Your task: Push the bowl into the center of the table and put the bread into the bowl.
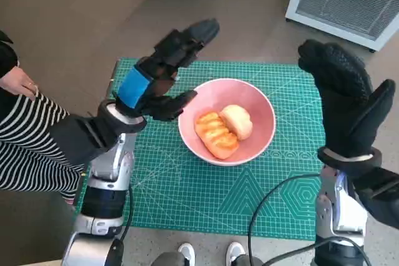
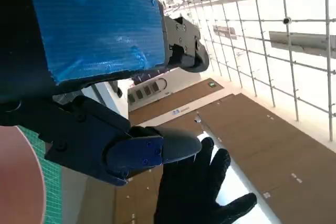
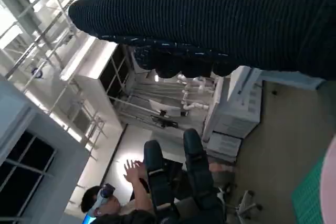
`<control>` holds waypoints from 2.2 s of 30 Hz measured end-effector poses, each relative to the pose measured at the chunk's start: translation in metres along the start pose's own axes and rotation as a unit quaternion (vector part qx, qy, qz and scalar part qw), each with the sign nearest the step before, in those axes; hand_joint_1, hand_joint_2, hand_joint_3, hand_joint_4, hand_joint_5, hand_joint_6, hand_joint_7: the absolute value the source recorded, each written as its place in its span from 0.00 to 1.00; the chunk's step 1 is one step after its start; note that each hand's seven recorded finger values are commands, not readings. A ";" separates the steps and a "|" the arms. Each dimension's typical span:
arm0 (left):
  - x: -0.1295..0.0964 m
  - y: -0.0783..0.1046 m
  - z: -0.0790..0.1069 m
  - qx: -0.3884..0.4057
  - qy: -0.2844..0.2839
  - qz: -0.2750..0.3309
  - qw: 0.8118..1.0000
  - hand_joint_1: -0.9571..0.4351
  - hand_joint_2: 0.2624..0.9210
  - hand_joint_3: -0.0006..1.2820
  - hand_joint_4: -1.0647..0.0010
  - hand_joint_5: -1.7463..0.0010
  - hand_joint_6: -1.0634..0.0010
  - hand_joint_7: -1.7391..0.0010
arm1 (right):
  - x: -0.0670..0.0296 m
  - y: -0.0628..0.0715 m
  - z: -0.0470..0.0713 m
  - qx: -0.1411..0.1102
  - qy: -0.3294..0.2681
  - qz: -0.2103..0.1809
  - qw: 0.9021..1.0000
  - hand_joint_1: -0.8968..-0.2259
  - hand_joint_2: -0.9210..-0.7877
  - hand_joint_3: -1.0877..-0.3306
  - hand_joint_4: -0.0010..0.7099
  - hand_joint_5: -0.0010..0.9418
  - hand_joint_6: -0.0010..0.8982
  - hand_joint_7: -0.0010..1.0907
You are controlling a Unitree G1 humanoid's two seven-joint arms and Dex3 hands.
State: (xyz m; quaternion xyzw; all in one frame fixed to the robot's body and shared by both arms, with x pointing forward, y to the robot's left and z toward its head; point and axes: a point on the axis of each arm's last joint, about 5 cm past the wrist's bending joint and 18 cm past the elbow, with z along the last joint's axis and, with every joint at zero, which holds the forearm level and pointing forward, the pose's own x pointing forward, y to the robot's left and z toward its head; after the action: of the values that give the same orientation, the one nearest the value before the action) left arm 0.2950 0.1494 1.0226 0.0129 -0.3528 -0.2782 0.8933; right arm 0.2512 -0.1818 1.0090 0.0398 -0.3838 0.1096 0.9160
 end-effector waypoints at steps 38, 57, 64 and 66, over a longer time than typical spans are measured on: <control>-0.010 -0.012 -0.018 -0.055 -0.036 0.073 0.995 0.20 1.00 0.36 0.98 0.81 1.00 0.68 | 0.0262 0.005 -0.010 -0.003 0.008 0.022 1.000 0.35 0.00 0.57 0.24 0.01 0.07 0.45; -0.010 -0.012 -0.018 -0.053 -0.041 0.074 0.995 0.20 1.00 0.35 0.95 0.87 1.00 0.69 | 0.0260 0.002 -0.012 -0.008 0.016 0.019 1.000 0.34 0.00 0.58 0.24 0.01 0.07 0.46; -0.011 -0.010 -0.017 -0.055 -0.042 0.079 0.994 0.21 1.00 0.33 0.94 0.88 1.00 0.70 | 0.0266 0.000 -0.011 -0.011 0.017 0.019 1.000 0.34 0.00 0.58 0.25 0.01 0.07 0.46; -0.012 -0.009 -0.017 -0.055 -0.042 0.079 0.994 0.21 1.00 0.32 0.93 0.88 1.00 0.70 | 0.0266 0.000 -0.012 -0.012 0.017 0.019 1.000 0.33 0.00 0.58 0.25 0.01 0.07 0.46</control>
State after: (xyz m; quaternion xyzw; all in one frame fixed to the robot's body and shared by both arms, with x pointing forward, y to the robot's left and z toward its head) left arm 0.2946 0.1445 1.0004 -0.0759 -0.3742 -0.2261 0.8962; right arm 0.2774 -0.1755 1.0197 0.0202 -0.3697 0.1228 0.9208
